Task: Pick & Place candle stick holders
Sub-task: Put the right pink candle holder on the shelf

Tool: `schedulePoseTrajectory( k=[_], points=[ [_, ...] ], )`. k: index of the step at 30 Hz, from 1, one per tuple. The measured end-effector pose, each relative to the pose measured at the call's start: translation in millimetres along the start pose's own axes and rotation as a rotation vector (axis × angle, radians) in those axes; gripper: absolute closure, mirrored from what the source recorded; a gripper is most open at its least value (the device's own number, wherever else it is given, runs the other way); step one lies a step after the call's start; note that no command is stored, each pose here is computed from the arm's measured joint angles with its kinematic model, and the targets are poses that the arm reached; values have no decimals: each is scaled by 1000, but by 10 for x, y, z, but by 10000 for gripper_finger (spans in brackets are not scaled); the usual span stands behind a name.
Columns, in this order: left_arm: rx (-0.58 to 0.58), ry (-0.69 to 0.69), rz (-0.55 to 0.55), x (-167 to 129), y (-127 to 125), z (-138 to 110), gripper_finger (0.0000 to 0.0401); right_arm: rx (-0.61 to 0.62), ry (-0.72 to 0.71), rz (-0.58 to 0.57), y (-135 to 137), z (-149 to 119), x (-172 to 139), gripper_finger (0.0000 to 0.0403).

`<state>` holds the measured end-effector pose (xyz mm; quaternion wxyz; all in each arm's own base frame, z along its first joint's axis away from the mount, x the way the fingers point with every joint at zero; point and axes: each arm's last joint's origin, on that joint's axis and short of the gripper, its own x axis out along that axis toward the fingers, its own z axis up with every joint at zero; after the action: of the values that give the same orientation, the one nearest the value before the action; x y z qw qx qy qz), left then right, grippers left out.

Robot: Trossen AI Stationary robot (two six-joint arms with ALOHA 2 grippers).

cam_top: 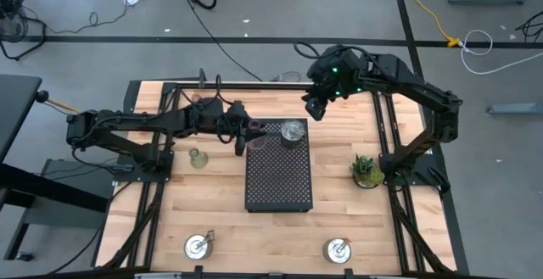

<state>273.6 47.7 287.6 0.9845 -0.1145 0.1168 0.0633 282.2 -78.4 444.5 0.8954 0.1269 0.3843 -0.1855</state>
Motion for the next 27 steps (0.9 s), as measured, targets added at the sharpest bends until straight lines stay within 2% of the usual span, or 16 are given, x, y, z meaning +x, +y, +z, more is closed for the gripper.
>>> schedulePoseTrajectory(
  k=[6,15,20,27],
  points=[
    [63,-6,40,7,15,-1,271,7,16,-30,-41,-16,-6,264],
    [73,62,55,300,84,-215,271,12,12,-34,-62,-9,-6,264],
    [84,24,45,350,83,-204,271,-1,13,-34,-61,-10,-5,263],
    [125,11,98,345,123,-190,271,-21,3,-34,-60,1,-5,263]
  ],
)
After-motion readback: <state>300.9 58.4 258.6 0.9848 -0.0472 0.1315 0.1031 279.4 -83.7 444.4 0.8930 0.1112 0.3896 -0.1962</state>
